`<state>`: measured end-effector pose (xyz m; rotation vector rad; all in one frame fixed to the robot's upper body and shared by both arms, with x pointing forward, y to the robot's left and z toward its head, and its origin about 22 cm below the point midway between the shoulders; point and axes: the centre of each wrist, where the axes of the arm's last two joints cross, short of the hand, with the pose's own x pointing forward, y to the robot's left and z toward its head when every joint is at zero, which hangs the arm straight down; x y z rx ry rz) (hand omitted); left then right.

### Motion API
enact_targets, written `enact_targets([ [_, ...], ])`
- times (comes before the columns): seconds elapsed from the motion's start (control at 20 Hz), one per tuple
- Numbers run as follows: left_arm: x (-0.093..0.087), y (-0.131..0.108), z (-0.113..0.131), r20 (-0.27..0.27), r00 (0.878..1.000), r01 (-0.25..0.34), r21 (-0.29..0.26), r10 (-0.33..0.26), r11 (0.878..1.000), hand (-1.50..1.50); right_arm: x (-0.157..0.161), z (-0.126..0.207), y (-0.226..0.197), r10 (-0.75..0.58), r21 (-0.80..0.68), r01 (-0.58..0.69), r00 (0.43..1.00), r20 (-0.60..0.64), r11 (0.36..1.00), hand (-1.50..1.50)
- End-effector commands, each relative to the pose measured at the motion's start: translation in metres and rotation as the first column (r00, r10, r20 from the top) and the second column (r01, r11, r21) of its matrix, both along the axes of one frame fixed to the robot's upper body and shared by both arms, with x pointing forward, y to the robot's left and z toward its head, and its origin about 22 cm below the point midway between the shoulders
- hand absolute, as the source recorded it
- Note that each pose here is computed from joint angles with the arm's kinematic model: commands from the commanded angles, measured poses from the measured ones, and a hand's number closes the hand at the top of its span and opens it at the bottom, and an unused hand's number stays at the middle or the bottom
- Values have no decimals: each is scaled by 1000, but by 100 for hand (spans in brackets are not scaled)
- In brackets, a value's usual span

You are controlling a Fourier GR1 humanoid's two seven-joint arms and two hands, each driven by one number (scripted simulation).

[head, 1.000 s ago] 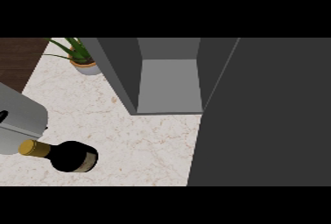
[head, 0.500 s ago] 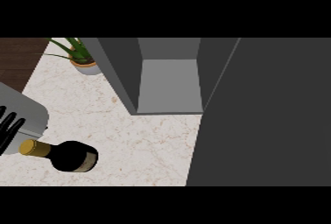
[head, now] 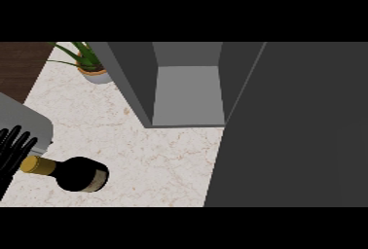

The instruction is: Pick up the wine, place it into the cabinet and close the cabinet

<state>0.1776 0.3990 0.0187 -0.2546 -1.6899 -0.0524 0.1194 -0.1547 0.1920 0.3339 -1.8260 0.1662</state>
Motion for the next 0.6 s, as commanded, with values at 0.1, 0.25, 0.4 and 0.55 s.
enact_targets([
  [0.1, -14, -7, -37, -34, 999, 27, 2, -27, 1000, -150, -34, 28, -23, -71, 8, 70, 990, 125, 998, -150],
  [0.25, 11, 2, -36, -42, 999, 7, 7, -7, 1000, -150, -38, 28, -17, -63, 18, 62, 993, 100, 998, -150],
  [0.4, 17, 7, -56, -63, 998, 23, 8, -22, 1000, -150, -26, 17, -14, -67, 3, 67, 992, 104, 998, -150],
  [0.55, 15, 2, -75, -52, 998, -26, 15, 27, 1000, -150, -34, 30, -17, -51, 12, 50, 994, 96, 999, -150],
])
